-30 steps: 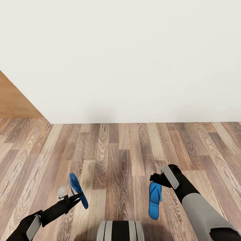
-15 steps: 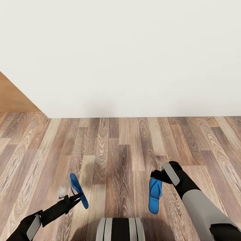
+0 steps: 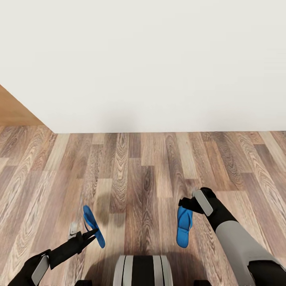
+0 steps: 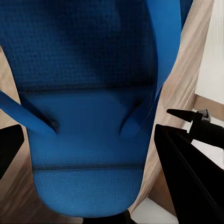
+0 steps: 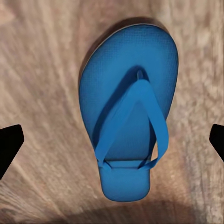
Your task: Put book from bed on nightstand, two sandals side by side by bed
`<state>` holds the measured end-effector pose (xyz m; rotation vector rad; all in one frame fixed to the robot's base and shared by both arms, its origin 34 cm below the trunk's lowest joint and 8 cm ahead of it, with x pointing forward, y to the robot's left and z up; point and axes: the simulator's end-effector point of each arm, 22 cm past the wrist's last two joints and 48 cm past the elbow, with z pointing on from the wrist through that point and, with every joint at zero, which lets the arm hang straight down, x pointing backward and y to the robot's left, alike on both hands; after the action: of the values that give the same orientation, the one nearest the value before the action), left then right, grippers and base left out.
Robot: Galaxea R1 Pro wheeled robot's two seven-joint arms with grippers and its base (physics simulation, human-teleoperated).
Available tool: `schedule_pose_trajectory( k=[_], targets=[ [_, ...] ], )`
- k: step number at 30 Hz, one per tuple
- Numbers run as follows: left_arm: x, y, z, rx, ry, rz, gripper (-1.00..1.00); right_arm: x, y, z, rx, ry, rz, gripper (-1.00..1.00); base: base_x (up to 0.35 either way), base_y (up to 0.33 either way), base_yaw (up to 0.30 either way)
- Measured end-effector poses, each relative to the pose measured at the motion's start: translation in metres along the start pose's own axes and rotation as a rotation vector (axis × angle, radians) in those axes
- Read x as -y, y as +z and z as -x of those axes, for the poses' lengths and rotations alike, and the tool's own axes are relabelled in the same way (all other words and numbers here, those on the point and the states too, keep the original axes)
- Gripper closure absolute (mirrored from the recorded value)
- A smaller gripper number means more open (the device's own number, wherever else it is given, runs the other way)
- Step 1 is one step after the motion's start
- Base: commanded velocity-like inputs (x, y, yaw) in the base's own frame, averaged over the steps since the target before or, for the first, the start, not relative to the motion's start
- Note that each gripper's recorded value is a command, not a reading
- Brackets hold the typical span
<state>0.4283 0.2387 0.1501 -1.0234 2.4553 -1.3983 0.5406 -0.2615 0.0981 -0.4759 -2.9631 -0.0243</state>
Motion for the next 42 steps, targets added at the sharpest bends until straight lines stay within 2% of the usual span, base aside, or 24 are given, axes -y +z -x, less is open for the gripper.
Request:
schedule_pose_trajectory(
  k=[23,31,42],
  targets=[
    [-0.042,0.005,-0.020,-0.032,-0.067,0.056,1.00,0.004,0.044,-0.019,-0.072,0.000,-0.018,-1.00,0.000,0.000,0.000],
    [-0.057,0.006,-0.027,-0.043,-0.090,0.075,1.00,0.002,0.055,-0.020,-0.077,-0.002,-0.016,-1.00,0.000,0.000,0.000],
    [-0.057,0.006,-0.026,-0.042,-0.091,0.074,1.00,0.000,0.054,-0.019,-0.072,-0.004,-0.012,-1.00,0.000,0.000,0.000]
  ],
)
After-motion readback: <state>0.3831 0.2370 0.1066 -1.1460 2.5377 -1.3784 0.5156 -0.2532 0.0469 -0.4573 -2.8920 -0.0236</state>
